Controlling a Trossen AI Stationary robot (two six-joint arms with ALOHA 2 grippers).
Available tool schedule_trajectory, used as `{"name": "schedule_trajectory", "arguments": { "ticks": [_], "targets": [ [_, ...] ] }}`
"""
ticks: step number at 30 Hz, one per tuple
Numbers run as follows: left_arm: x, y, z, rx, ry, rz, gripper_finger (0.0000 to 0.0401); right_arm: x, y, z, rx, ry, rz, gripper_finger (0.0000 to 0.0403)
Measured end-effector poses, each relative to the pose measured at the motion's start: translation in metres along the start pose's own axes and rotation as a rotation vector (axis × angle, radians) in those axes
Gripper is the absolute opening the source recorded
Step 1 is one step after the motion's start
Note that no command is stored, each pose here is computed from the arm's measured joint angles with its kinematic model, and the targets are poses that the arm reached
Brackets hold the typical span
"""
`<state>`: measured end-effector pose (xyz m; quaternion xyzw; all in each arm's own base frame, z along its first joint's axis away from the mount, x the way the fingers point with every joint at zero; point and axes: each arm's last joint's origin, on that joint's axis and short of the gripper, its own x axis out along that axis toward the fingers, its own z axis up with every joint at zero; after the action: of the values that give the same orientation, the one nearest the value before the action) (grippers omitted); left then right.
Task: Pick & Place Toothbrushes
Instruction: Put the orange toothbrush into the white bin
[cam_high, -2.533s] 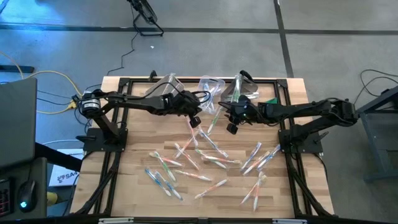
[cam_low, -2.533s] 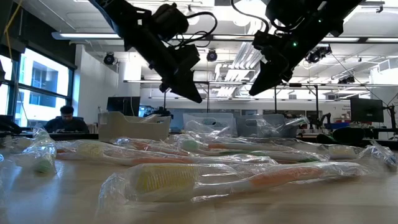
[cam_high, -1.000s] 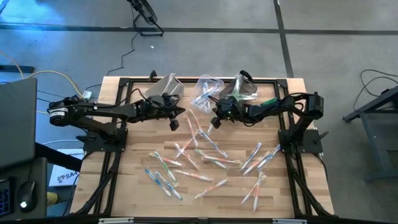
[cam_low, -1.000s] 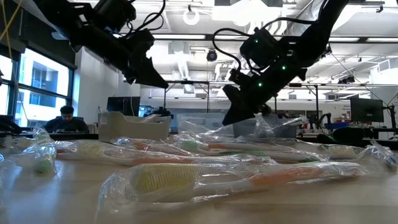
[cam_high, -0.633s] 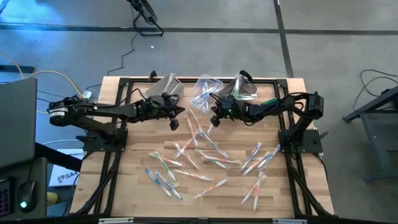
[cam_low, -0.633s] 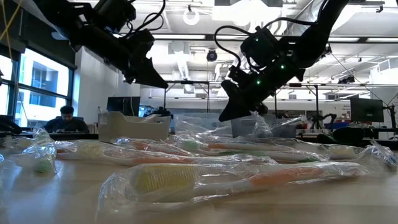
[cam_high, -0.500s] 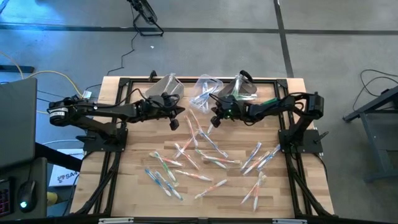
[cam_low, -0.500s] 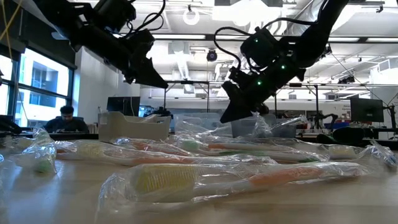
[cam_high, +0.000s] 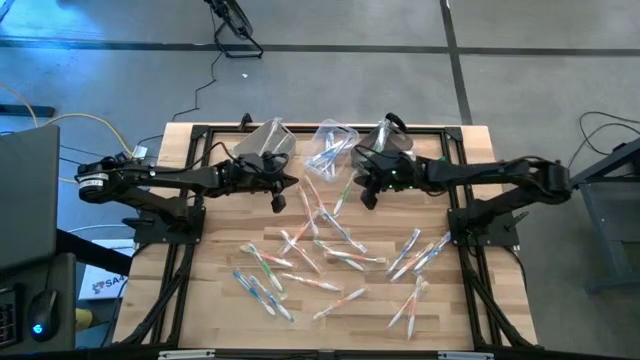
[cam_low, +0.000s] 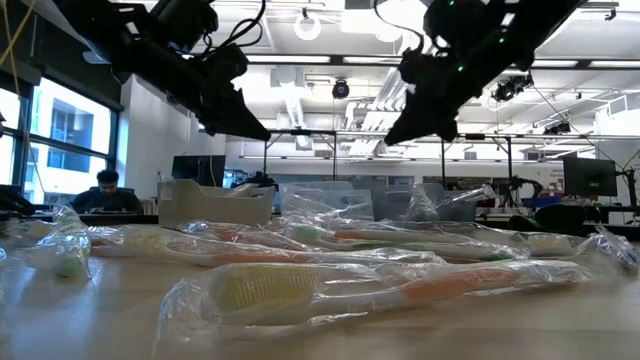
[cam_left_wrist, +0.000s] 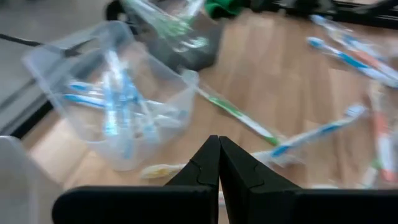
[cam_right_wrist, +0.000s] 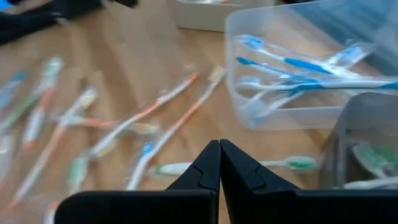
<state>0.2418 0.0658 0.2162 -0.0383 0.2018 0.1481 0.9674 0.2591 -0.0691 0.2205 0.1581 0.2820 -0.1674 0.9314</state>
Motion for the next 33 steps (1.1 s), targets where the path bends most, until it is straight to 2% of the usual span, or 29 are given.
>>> {"name": "schedule_trajectory", "arguments": {
  "ticks": [6,11,14,20,28,33],
  "targets": [
    [0.0,-0.002,-0.003,0.002,0.029,-0.077,0.0,-0.016,0.002,-0.003,-0.04,0.057,0.04,0.0002],
    [0.0,-0.002,-0.004,0.005,0.044,-0.079,0.0,-0.022,0.0,-0.009,-0.065,0.127,0.024,0.0002],
    [0.0,-0.002,-0.004,0.008,0.044,-0.079,0.0,-0.024,0.001,-0.009,-0.072,0.122,0.028,0.0002],
    [0.0,-0.002,-0.005,0.009,0.05,-0.08,0.0,-0.029,0.002,-0.007,-0.184,0.107,0.061,0.0002],
    [0.0,-0.002,0.0,0.115,0.024,-0.082,0.0,-0.045,0.001,-0.004,-0.201,0.081,0.069,0.0002],
    [0.001,-0.003,0.01,0.185,0.048,-0.08,0.0,-0.064,0.004,0.0,-0.213,0.022,0.132,0.0002]
  ]
}}
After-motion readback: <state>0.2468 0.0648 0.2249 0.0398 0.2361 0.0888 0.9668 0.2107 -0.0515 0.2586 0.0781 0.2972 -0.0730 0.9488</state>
